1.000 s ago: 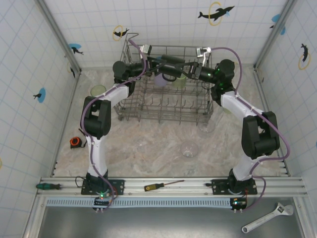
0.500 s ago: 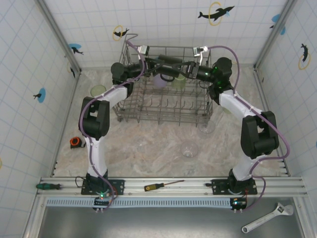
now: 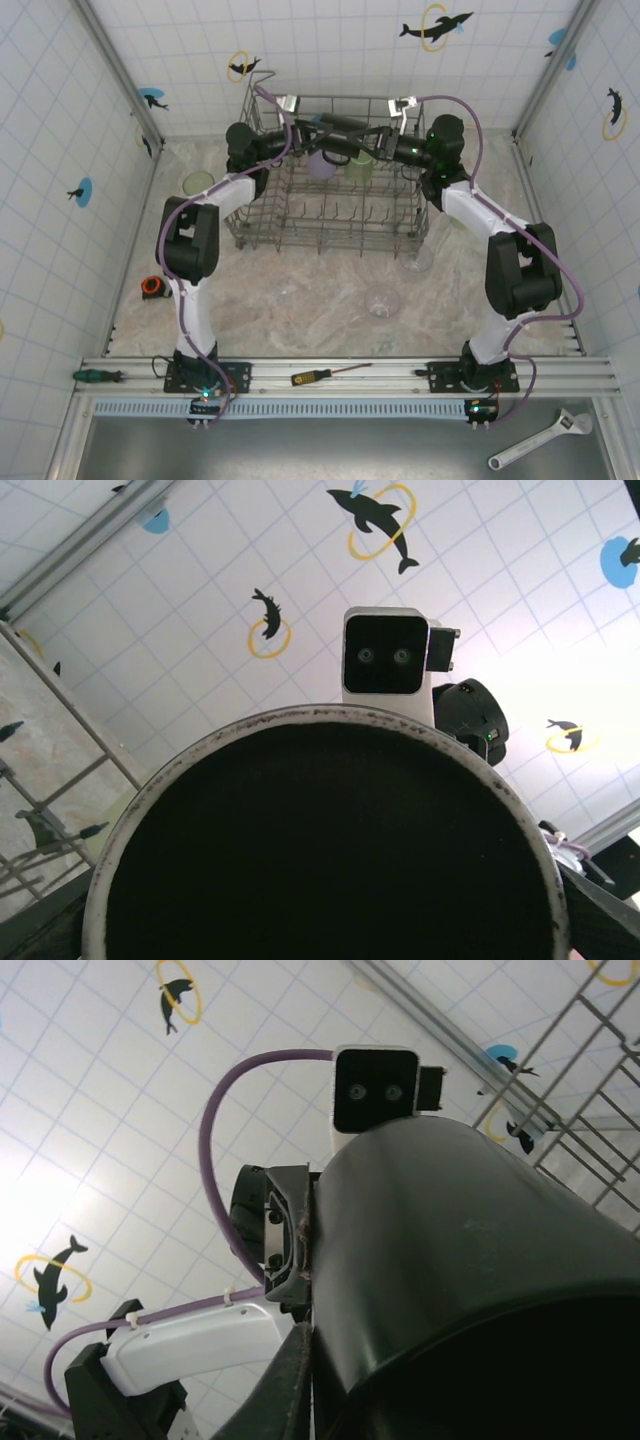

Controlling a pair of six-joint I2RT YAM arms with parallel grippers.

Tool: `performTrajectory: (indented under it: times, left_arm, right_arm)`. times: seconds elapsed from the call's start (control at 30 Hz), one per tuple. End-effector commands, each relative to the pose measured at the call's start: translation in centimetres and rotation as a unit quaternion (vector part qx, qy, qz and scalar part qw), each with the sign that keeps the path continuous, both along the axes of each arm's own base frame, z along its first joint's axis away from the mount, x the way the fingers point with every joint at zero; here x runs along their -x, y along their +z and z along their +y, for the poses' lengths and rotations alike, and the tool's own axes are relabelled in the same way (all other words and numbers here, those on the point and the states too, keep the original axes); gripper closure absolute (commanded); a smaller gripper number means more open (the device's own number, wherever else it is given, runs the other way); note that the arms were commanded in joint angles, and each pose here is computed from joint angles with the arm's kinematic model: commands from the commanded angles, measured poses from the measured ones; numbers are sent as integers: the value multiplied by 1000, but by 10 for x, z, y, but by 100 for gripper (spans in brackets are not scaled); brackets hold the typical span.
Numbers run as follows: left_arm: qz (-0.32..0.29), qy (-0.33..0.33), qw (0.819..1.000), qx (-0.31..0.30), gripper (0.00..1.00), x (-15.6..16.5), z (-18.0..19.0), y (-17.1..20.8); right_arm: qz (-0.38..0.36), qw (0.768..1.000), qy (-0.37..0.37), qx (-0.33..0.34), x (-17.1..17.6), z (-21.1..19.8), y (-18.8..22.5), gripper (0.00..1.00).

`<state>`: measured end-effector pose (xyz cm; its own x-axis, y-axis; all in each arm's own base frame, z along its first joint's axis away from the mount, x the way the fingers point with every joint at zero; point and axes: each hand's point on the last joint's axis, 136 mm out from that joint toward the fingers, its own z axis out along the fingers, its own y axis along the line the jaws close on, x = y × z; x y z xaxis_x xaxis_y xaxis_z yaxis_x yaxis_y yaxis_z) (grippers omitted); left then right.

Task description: Load the cups into the dish rack

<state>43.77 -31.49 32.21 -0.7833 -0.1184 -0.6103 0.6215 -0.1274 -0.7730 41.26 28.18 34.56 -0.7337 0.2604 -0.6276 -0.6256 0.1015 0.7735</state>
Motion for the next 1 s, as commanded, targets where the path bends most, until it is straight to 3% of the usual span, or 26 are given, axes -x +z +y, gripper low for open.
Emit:
performTrajectory:
  times: [0.0, 0.2, 0.5, 0.7, 0.97]
  left_arm:
    - [-79, 19, 996, 26, 99, -4, -6, 32]
    - [-86, 35, 995, 29, 100, -21, -9, 38]
    - [-112, 64, 991, 28, 100, -46, -15, 64]
    - [-137, 111, 984, -22, 100, -59, -15, 72]
    - [-145, 181, 964, -127, 100, -53, 3, 63]
  right_arm:
    - [14, 999, -28, 13, -15, -4, -10, 79]
    - [8, 998, -54, 25, -23, -15, -12, 71]
    - [2, 994, -107, 31, -37, -50, -11, 35]
    - [5, 988, -142, 56, -45, -73, -15, 28]
    - [24, 973, -184, 140, -45, -87, -40, 22]
